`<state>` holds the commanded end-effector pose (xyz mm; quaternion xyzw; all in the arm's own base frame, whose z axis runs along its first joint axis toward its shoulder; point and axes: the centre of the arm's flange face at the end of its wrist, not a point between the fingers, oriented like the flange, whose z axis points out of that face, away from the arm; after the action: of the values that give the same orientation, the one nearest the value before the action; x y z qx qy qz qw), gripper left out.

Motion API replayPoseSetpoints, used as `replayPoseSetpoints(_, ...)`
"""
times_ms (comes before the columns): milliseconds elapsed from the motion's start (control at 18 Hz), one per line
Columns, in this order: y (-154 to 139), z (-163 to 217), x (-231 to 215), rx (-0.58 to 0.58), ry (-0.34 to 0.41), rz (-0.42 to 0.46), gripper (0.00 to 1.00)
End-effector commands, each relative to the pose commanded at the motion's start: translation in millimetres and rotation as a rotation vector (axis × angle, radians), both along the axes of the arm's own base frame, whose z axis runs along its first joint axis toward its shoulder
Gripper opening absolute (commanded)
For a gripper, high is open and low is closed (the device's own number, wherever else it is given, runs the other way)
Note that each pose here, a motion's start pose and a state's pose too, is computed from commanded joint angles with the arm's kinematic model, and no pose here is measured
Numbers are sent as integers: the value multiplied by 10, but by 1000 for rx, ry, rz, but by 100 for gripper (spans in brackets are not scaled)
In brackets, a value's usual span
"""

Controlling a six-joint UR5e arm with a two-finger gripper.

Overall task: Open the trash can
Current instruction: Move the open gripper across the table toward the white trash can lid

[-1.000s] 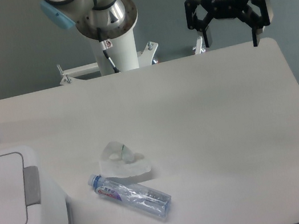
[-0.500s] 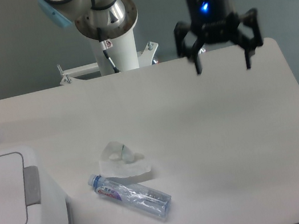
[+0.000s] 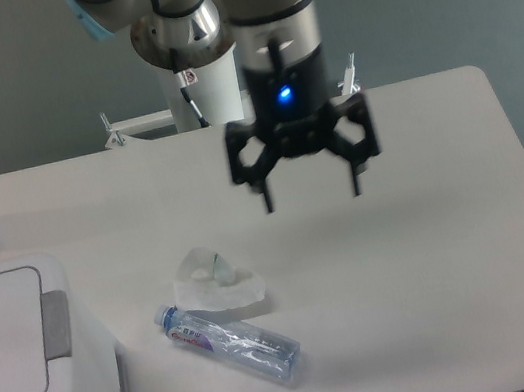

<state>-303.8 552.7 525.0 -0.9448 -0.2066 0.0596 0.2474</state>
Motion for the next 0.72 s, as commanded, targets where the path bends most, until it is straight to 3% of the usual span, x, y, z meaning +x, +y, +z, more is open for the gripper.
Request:
replayPoseSetpoints(222, 290, -4, 266, 112, -86, 69, 100)
replayPoseSetpoints(722, 681, -247, 805, 101, -149, 13, 100)
